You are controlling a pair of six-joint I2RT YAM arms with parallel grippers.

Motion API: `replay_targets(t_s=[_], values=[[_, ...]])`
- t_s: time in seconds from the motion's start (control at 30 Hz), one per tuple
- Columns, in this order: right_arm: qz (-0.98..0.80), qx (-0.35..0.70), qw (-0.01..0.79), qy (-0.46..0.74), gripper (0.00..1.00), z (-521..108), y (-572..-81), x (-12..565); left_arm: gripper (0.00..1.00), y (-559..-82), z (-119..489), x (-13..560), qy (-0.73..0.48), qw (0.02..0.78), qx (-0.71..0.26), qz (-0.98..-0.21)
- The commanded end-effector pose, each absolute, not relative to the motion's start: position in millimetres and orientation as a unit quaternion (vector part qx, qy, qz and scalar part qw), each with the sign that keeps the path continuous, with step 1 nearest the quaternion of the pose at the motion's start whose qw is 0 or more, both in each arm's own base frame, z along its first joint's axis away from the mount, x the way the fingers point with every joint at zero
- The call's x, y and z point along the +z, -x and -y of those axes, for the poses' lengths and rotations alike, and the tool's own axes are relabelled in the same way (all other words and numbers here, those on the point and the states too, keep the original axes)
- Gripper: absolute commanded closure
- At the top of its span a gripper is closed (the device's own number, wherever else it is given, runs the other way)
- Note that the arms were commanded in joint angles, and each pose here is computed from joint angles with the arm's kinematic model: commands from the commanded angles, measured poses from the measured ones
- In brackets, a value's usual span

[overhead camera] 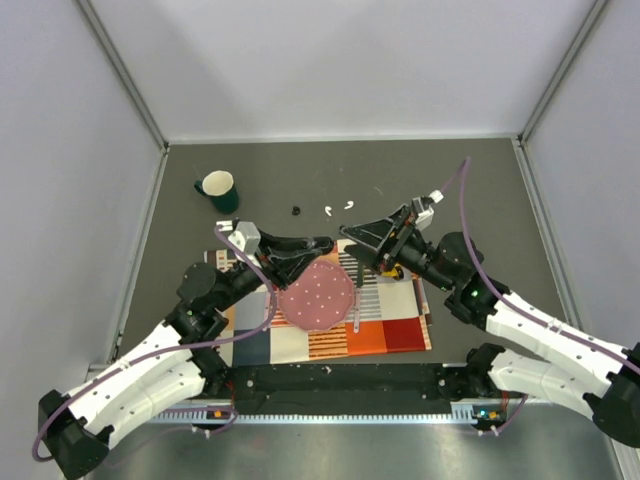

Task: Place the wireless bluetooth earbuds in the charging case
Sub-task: Pick up the charging case at the center of the board.

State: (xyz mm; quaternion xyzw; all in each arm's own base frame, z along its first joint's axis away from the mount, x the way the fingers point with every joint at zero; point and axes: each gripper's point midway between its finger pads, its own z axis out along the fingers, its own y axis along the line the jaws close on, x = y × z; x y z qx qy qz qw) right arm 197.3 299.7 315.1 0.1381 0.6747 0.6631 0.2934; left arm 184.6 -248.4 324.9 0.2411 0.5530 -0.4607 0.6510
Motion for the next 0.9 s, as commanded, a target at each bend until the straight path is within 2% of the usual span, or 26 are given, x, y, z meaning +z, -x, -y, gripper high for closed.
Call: replay_targets(t_s=[0.0, 0.17, 0.57, 0.77, 0.8, 0.87], values=[[-0.632, 0.702, 0.289, -0.155, 0.01, -301.1, -195.1, 351.9, 1.0, -181.7, 246.7, 353.5, -0.249, 0.689, -0.462, -0.5], [-0.632, 0.712, 0.262, -0.156, 0.02, -311.1, -195.6, 345.4, 1.0, -179.9, 250.2, 355.0, -0.255, 0.687, -0.469, -0.492], [-0.613, 0.744, 0.199, -0.174, 0.17, -335.4, -188.1, 343.1, 1.0, -185.6, 250.7, 344.5, -0.262, 0.694, -0.451, -0.496], [-0.6, 0.751, 0.19, -0.202, 0.3, -332.6, -189.8, 337.6, 1.0, -188.2, 245.1, 342.7, -0.253, 0.704, -0.439, -0.498], [-0.597, 0.753, 0.187, -0.205, 0.36, -332.4, -190.0, 337.7, 1.0, -188.0, 244.8, 343.2, -0.253, 0.704, -0.439, -0.497], [-0.59, 0.759, 0.183, -0.204, 0.41, -332.4, -189.0, 338.6, 1.0, -187.2, 245.6, 342.6, -0.255, 0.703, -0.441, -0.497]])
